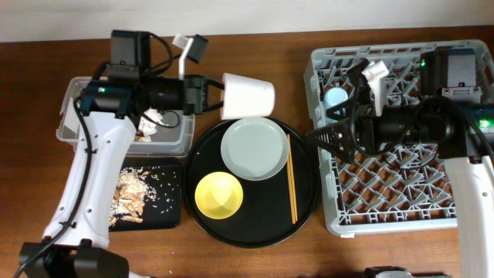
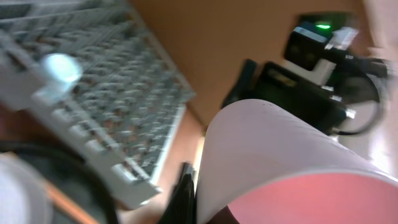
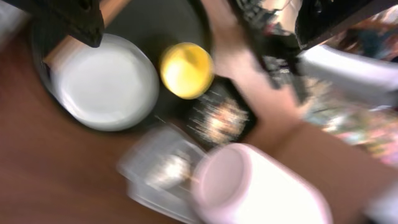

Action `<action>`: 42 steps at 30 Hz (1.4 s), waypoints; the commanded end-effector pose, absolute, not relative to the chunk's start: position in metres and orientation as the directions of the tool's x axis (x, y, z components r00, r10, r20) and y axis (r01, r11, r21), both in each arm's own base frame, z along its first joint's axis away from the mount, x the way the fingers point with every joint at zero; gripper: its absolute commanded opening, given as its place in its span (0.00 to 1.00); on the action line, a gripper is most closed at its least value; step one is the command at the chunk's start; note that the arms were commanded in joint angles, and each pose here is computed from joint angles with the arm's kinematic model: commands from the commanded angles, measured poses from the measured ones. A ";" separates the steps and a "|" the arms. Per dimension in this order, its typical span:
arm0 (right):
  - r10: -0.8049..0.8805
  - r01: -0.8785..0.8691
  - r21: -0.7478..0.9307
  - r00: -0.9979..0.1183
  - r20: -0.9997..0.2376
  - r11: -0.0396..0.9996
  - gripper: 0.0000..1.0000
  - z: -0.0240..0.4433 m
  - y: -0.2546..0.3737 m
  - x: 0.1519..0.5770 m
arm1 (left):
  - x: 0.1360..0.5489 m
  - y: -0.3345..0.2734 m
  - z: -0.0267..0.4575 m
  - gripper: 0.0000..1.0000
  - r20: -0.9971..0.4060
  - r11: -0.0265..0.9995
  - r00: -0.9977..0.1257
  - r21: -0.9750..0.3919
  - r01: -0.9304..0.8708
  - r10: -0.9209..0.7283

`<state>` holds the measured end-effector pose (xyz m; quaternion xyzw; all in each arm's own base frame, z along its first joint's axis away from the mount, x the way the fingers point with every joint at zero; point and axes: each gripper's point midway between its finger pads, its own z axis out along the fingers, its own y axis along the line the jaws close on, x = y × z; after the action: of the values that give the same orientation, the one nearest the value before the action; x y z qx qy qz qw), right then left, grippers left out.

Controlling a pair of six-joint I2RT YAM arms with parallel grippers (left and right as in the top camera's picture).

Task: Sort waste into correct bins and load items into the dishwasher rack
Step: 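Grasp the pink cup with left gripper and lift it, then hand the pink cup from left gripper to right gripper, then place the pink cup upside down in the dish rack with right gripper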

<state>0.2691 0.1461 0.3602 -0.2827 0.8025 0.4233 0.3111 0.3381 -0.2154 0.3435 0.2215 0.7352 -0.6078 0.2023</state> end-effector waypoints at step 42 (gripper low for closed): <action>-0.128 -0.209 0.087 -0.826 -0.549 0.974 0.50 0.292 0.052 0.331 | 0.347 -0.212 0.278 0.69 -0.570 0.502 -0.797 -0.639 0.583 0.200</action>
<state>0.3174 0.1133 0.3040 -0.2108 0.9060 0.2275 0.2882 0.3377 -0.2245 0.2867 0.2471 0.8263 -0.4601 0.2108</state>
